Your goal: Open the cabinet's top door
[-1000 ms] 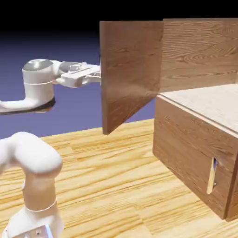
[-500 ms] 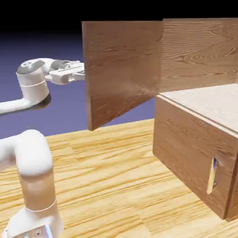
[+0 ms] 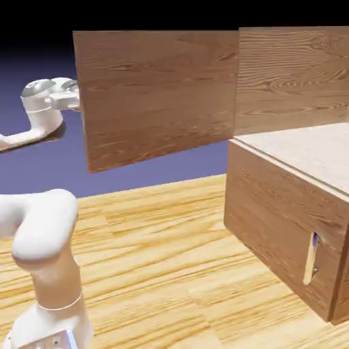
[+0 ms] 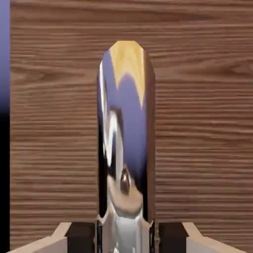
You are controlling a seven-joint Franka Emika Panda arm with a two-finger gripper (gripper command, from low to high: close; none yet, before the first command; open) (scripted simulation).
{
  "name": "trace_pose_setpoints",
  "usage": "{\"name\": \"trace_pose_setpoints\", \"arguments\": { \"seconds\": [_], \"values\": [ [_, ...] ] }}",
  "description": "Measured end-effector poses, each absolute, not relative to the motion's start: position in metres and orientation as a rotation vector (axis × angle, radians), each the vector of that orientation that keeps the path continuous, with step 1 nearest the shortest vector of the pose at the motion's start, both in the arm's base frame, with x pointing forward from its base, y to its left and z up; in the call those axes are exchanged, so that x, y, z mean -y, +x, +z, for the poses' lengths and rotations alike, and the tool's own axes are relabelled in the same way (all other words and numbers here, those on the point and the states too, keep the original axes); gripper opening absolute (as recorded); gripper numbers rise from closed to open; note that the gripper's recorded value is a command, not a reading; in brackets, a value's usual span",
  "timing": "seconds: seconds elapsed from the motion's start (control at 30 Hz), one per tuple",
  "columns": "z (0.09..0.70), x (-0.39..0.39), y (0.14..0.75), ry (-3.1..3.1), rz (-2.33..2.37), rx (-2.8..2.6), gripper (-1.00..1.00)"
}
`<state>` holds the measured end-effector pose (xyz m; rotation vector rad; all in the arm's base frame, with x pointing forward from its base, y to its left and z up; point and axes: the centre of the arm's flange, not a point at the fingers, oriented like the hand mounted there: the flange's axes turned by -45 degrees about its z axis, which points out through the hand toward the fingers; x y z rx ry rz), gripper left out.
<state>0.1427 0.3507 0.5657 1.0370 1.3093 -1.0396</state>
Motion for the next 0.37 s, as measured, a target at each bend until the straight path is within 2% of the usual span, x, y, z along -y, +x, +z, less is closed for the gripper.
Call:
{"name": "trace_pose_setpoints", "arguments": {
  "seconds": [0.37],
  "values": [
    [0.566, -0.437, 0.155, 1.162, -1.165, -1.237, -1.00]
  ]
}}
